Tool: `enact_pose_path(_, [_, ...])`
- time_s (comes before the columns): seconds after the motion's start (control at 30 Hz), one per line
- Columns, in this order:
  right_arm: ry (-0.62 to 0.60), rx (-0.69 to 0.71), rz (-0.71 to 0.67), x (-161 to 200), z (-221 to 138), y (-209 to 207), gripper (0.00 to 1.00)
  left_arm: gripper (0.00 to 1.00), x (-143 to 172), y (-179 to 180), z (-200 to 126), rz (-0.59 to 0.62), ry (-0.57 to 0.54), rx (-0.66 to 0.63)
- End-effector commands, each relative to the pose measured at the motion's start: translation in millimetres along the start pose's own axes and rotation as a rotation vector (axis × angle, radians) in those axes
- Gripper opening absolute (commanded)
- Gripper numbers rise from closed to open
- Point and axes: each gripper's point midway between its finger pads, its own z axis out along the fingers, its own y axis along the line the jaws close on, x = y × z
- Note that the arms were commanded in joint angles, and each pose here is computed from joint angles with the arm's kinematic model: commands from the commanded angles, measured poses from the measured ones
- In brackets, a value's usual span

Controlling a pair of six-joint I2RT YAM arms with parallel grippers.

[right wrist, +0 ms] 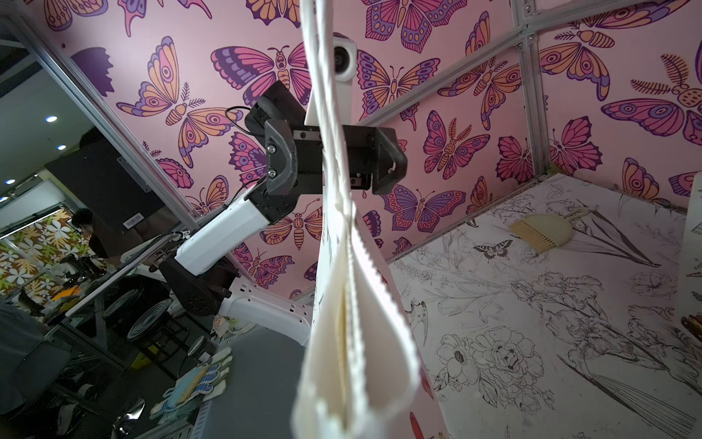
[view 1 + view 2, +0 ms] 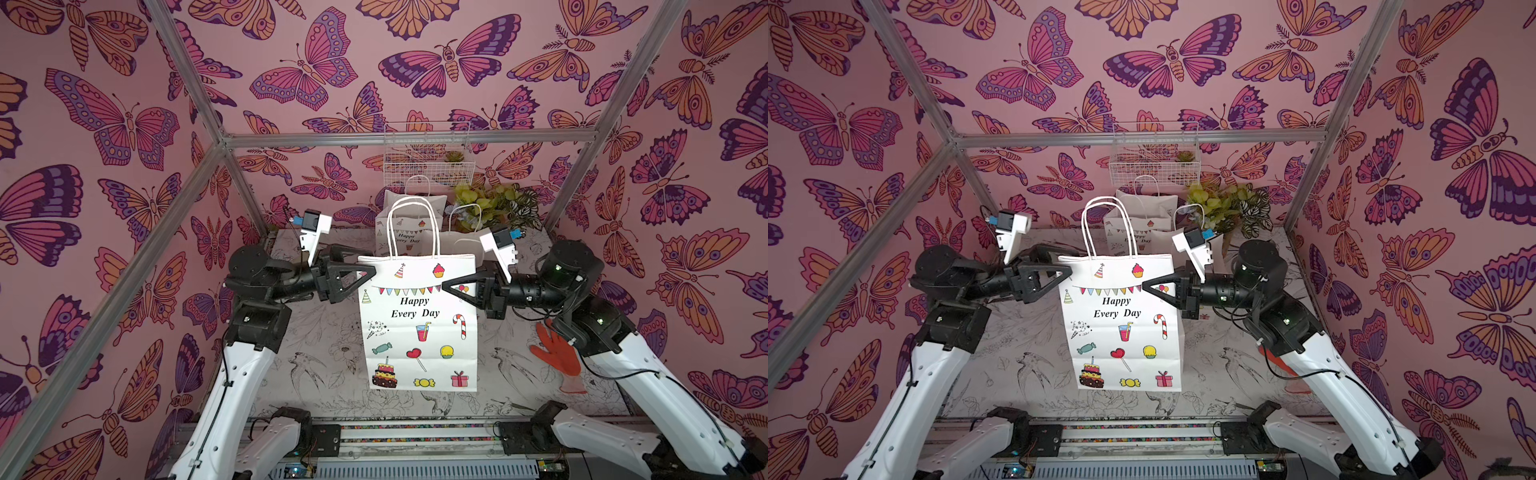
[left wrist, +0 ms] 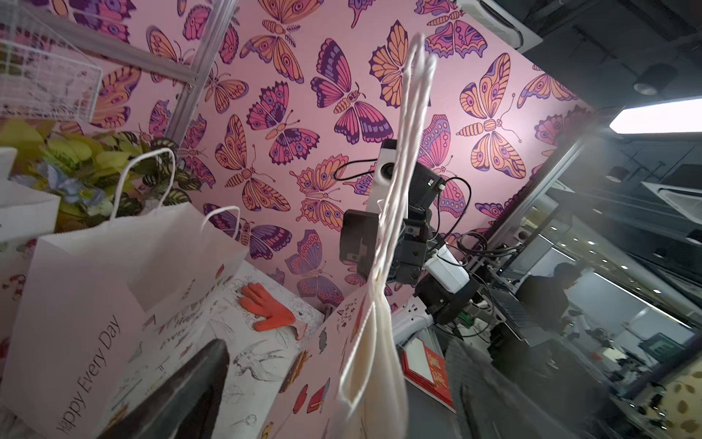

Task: Put away the paper bag
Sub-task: Press the paper bag.

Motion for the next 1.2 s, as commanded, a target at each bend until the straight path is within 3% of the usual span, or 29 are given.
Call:
enact_pose_path(0.0, [-0.004, -0.056, 0.012, -15, -9, 1, 0.00, 0.93, -29, -9, -2, 0.159, -0.121, -0.064])
enact_pose_path(0.13, [0.030, -0.111, 0.085, -26, -16, -9, 0.00, 0.93, -27, -11, 0, 0.177, -0.141, -0.060])
enact_pose_path(0.33, [0.107, -0.227, 0.132, -34, -20, -7, 0.00, 0.97, 9, -30, -11, 0.178, -0.090, -0.018])
enact_pose_path(0.53, [0.144, -0.300, 0.132, -34, -22, 3, 0.00, 0.99, 48, -22, -19, 0.169, 0.012, -0.070])
enact_pose_path(0.83, [0.150, -0.323, 0.115, -35, -26, 13, 0.00, 0.99, 89, -15, -21, 0.135, 0.117, 0.004])
enact_pose_path(1.17, [0.105, -0.307, 0.083, -56, -27, 22, 0.00, 0.98, 106, -25, -21, 0.116, 0.169, 0.096])
